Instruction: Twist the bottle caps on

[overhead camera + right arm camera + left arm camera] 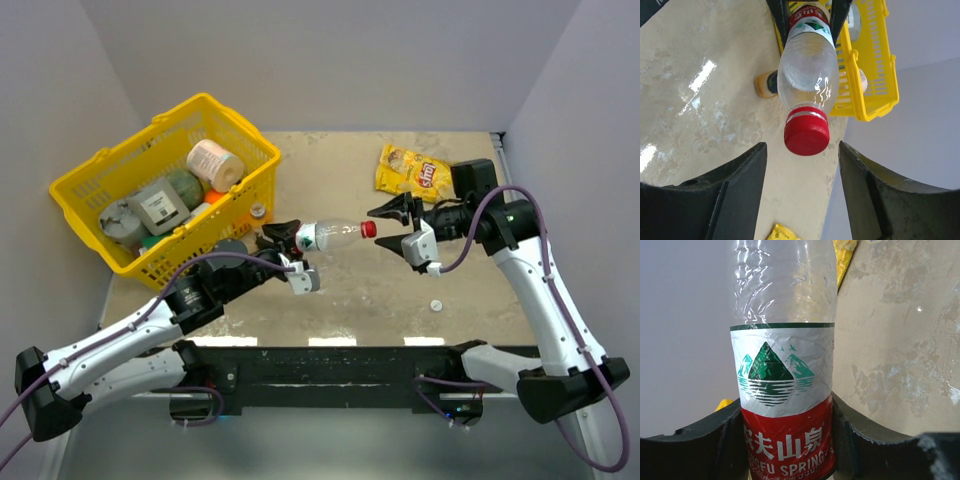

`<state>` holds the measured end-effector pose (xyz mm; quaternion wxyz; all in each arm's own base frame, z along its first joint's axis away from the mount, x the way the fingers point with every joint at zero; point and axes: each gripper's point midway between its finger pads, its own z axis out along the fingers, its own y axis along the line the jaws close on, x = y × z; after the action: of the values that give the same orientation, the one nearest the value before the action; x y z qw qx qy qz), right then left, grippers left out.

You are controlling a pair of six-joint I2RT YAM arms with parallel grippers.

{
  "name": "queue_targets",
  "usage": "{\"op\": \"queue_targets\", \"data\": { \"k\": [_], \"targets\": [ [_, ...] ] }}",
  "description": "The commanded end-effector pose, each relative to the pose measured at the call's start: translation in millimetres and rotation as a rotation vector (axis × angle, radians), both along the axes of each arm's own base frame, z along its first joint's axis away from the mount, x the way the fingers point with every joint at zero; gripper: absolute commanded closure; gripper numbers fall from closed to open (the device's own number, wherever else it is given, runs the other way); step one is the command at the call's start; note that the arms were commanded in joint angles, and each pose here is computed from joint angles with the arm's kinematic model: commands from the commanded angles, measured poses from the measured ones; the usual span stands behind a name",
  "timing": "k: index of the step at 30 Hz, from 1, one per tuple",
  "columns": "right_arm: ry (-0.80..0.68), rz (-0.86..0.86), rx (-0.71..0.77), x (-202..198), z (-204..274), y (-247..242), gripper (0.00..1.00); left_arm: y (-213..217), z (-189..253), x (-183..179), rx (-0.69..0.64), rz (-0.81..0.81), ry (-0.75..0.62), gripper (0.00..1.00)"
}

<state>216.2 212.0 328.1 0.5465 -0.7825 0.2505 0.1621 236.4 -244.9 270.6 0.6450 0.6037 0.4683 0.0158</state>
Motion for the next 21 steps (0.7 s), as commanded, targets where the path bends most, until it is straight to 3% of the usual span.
{"op": "queue_targets", "data": {
  "k": [1,16,18,20,21],
  "targets": [
    [-0.052,0.025,0.019,-5,13,4,0.39,-12,36,-1,-0.062,-0.053,-0.072,1.0],
    [-0.081,0.087,0.01,-21,11,7,0.62,-16,36,3,-0.095,-0.044,-0.064,1.0],
    [-0.056,0.087,0.014,-22,12,10,0.77,-17,37,4,-0.103,-0.042,-0.062,1.0],
    [-0.023,0.085,0.027,-23,17,11,1.0,-17,39,6,-0.106,-0.034,-0.07,1.0],
    [0.004,0.076,0.038,-21,20,13,1.0,-17,40,7,-0.106,-0.031,-0.083,1.0]
  ]
}}
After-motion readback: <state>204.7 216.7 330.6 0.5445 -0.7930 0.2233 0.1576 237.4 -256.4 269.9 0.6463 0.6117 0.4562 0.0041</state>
